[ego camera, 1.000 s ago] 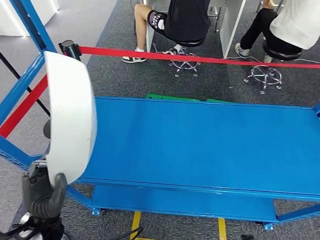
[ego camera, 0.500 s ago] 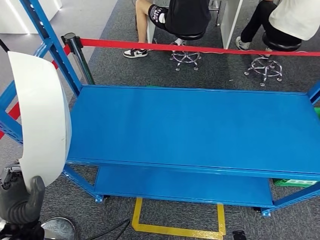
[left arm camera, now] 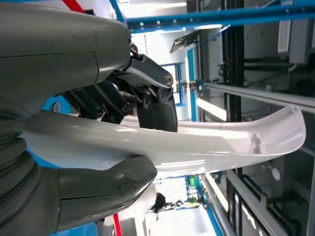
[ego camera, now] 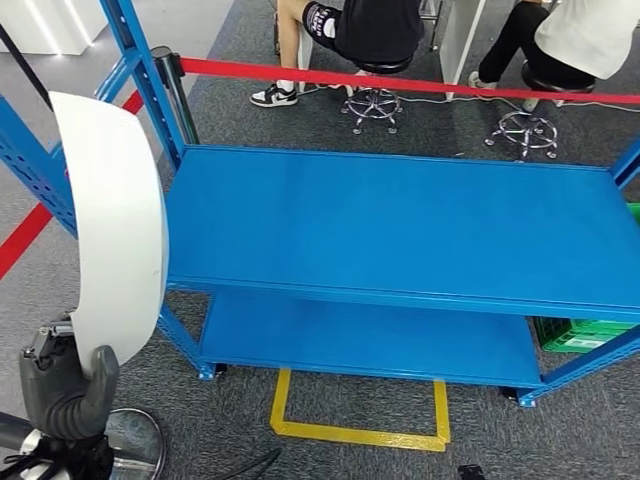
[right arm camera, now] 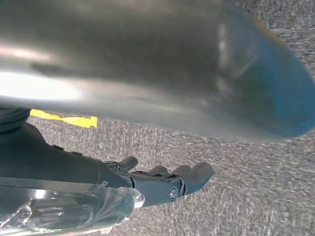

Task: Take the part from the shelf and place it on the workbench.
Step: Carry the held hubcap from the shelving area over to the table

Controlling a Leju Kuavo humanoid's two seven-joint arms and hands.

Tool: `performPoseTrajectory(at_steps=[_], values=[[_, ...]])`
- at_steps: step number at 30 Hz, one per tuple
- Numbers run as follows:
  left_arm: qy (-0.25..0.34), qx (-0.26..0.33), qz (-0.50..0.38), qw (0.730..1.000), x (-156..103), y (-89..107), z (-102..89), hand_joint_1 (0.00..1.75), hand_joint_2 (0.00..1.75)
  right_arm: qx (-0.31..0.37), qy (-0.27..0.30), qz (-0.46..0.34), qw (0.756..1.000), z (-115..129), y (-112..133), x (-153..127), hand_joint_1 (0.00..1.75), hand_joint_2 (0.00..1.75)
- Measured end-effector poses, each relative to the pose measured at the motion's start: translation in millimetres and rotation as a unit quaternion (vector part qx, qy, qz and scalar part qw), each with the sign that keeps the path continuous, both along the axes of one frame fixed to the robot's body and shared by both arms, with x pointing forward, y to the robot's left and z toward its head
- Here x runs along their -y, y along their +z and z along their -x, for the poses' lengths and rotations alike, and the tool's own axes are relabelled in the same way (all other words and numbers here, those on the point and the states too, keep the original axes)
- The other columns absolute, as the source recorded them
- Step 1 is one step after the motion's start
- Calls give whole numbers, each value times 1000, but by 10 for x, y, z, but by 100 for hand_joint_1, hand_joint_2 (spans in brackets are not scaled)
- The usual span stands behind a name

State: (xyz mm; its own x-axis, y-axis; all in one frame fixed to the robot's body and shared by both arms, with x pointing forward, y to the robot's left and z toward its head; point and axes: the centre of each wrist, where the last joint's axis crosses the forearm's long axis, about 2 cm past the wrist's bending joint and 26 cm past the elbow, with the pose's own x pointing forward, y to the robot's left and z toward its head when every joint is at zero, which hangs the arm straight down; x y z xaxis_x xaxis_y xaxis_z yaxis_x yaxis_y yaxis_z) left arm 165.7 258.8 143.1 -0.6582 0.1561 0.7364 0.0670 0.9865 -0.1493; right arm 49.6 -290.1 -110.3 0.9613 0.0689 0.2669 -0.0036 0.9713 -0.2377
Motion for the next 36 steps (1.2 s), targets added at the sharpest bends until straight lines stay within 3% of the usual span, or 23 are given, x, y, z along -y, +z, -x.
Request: performPoseTrajectory(at_steps=[20,27,36], values=[[-4,10,-1,1000,123,40,-99,175,175,4,14,-19,1000,58,-9,80,0,0],[6,-8,2,1000,124,-25,-22,175,175,-2,17,-36,999,111,-9,-206,0,0],[-1,-12,4,1000,106,-45,5,175,175,3,11,-53,998,61,-1,-279,0,0]])
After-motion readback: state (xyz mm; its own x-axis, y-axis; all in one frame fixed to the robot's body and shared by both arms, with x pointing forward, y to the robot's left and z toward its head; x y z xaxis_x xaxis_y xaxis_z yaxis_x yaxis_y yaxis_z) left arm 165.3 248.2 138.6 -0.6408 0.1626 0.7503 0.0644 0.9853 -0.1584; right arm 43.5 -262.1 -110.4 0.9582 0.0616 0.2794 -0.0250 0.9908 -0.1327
